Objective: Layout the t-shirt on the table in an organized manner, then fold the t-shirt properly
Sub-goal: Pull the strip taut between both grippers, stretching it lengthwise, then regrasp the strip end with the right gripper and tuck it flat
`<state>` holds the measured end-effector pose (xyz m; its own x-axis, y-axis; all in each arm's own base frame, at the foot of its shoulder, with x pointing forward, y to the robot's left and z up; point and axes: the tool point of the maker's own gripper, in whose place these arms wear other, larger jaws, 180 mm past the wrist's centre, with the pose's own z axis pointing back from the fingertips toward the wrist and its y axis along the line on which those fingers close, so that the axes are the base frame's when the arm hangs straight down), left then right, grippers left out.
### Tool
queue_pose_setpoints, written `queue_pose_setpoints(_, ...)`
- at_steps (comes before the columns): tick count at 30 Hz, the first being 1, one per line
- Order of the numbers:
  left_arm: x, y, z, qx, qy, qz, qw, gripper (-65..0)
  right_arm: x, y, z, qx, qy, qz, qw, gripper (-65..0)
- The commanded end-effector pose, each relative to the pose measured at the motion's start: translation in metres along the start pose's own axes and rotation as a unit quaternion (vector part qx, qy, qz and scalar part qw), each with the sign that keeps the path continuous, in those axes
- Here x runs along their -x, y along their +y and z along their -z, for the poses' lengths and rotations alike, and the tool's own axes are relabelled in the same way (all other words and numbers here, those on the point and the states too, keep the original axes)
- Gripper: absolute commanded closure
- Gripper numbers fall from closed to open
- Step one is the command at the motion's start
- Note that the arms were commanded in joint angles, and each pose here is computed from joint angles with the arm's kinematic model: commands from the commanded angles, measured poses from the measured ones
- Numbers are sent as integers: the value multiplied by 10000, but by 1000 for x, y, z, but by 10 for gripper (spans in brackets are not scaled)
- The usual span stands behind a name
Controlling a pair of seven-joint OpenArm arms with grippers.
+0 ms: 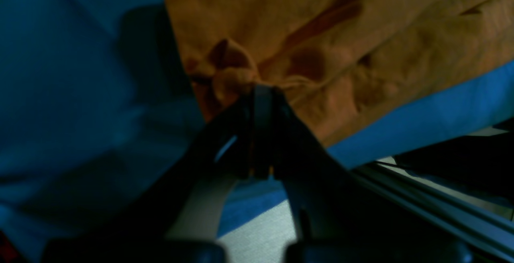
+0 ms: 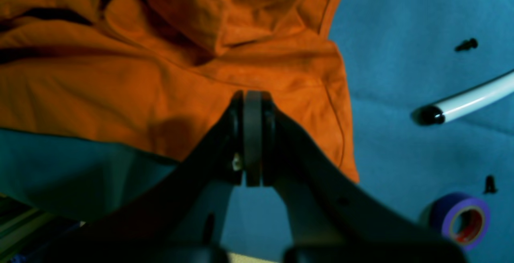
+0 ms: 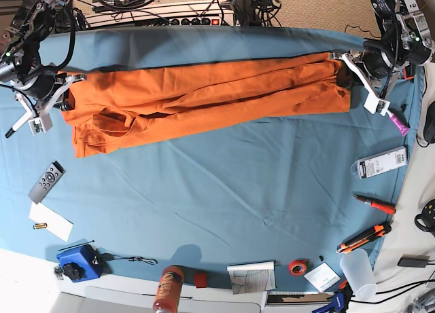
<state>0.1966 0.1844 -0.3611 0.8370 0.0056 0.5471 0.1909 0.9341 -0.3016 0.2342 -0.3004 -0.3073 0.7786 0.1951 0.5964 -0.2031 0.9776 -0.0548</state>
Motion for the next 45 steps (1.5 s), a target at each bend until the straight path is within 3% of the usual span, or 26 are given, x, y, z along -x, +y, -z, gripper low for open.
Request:
queue_pose_setpoints(1,-8,-1,-4,6,-141,102,9998,0,-12,-5,-6,79,-178,-200,9996,0)
queue_pose_setpoints(3,-8,-1,-4,6,-145,102,9998,0,-13,-5,-8,44,-180,-385,9991,0)
queue_pose_setpoints(6,-8,-1,-4,8,-150,103,9998,0,-18,-8,-13,15,-217,-605,9979,-140)
queue_pose_setpoints(8,-9,-1,-4,7,-174,103,9998,0,-20,-16,-16,140,-170,-711,9972,-177)
queue_pose_setpoints(12,-12,-1,-4,9,-214,115,9997,0,-33,-27,-15,389,-221,-811,9957,-177)
queue_pose_setpoints(17,-17,-1,-4,10,-326,117,9994,0,-36,-8,15,-50,-136,-839,9964,-177)
queue_pose_setpoints(24,-16,-1,-4,8,-308,117,9995,0,-31,0,60,-180,179,-835,9962,-177)
queue_pose_setpoints(34,-16,-1,-4,8,-307,117,9995,0,-36,28,75,-508,255,-1142,9918,-174)
queue_pose_setpoints(39,-15,-1,-4,7,-296,119,9995,0,-33,22,75,-354,351,-1077,9929,0)
queue_pose_setpoints(45,-15,-1,-4,5,-288,118,9995,0,-43,23,66,-199,278,-1300,9909,0)
